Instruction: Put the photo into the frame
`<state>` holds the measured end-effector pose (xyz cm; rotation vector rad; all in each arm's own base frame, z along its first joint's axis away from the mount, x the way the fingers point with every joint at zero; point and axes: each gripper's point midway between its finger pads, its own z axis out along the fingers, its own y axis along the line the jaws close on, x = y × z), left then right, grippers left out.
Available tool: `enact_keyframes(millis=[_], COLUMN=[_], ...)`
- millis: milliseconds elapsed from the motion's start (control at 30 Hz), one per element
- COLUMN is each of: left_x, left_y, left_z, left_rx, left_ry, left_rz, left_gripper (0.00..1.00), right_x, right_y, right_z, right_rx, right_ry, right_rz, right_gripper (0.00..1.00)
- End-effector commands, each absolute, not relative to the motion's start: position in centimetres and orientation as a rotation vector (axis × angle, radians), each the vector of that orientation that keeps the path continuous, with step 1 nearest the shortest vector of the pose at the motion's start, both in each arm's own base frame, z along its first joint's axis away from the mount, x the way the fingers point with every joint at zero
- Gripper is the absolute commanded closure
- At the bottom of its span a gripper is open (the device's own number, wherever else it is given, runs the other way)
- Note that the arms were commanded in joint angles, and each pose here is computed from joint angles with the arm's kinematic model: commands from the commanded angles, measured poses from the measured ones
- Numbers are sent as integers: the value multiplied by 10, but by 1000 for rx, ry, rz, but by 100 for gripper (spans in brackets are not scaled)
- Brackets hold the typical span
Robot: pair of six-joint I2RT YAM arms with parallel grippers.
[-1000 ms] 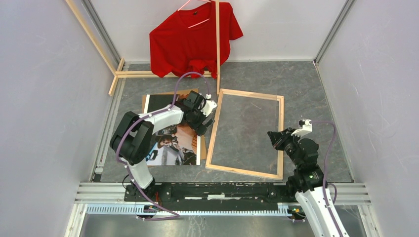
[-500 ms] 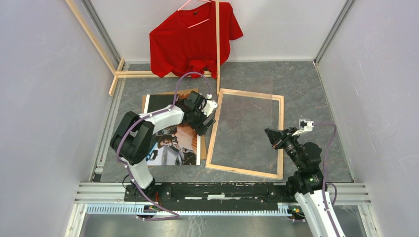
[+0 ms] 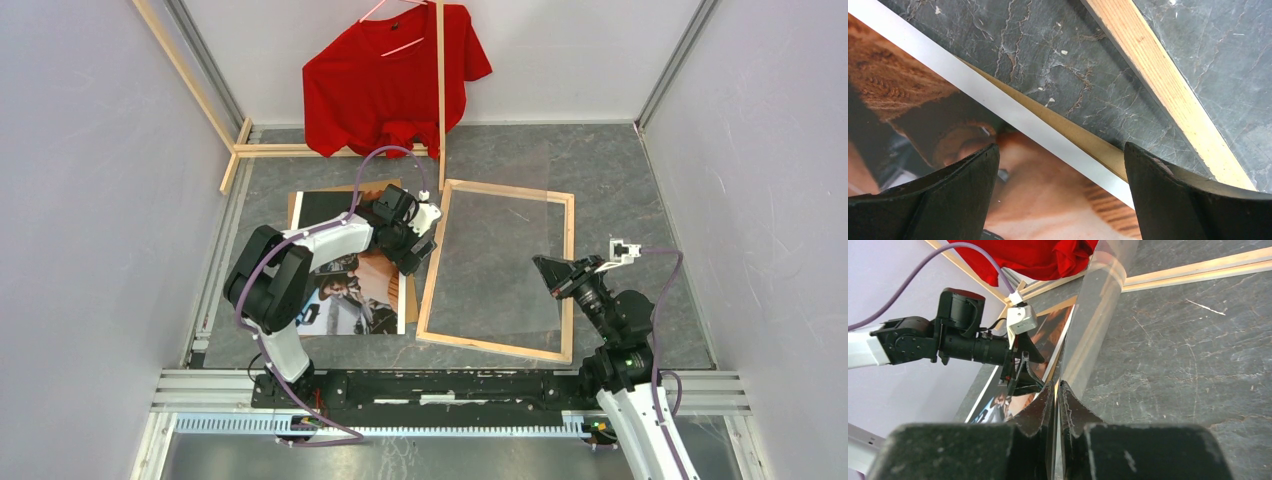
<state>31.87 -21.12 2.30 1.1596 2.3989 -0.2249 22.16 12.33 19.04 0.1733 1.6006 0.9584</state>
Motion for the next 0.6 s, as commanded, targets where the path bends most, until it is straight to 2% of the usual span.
enact_keyframes(millis=[0, 300, 567], left_x=[320, 319, 319], left_y=[-209, -208, -209], left_z=[20, 21, 22], left_rx=[1187, 1189, 1187], left_ry=[2383, 2382, 2380], left_rz=[-191, -189, -196], left_gripper=[0, 0, 0], right_x=[220, 224, 223], right_y=[128, 126, 134], right_z=[210, 200, 217], right_rx=[154, 194, 242], right_ry=[1533, 1563, 1502], right_rz=[1010, 1005, 1139], right_gripper=[89, 90, 89])
